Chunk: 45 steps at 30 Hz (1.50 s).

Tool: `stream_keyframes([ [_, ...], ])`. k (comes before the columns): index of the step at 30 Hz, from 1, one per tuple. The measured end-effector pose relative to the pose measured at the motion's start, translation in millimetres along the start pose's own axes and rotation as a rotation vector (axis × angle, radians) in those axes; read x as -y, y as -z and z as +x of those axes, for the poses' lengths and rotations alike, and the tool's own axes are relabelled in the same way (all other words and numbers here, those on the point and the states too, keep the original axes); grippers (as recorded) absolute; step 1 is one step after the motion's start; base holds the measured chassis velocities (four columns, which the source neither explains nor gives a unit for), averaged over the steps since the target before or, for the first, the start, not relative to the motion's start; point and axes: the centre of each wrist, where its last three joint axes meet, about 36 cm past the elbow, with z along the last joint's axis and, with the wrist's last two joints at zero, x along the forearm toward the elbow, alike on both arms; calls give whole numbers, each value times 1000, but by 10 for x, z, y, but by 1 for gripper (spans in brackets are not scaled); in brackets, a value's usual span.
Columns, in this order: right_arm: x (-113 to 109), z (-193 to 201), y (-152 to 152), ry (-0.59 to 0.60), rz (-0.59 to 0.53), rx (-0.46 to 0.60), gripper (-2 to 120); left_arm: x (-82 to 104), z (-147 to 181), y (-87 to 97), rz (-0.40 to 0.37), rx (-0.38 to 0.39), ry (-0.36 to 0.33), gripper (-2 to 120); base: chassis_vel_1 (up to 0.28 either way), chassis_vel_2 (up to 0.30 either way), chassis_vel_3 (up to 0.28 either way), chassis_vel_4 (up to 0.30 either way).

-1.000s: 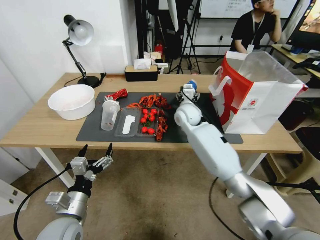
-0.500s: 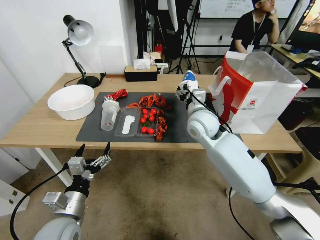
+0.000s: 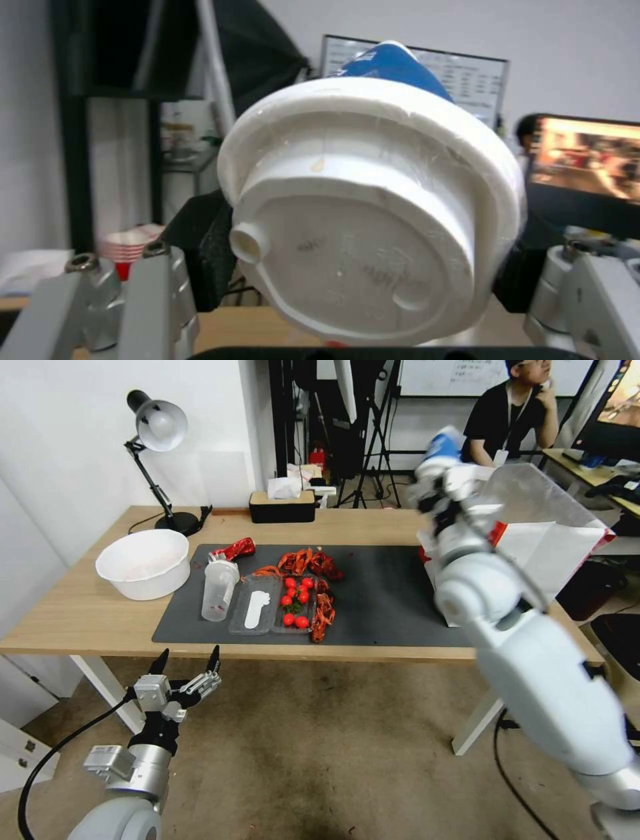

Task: Pick up the trash from the table and place it into the takeout bag.

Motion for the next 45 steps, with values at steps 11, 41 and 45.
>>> stream_keyframes([
  [11, 737, -42, 202, -221, 18, -76, 69, 68, 30, 42, -8, 5, -9, 100, 0, 0, 0, 0],
  [41, 578, 94, 152, -63, -54, -45, 100, 36, 17, 46, -8, 7, -4, 100, 0, 0, 0, 0],
  [45, 463, 307, 73, 103, -128, -1, 100, 11, 4, 55, -15, 10, -3, 100, 0, 0, 0, 0],
])
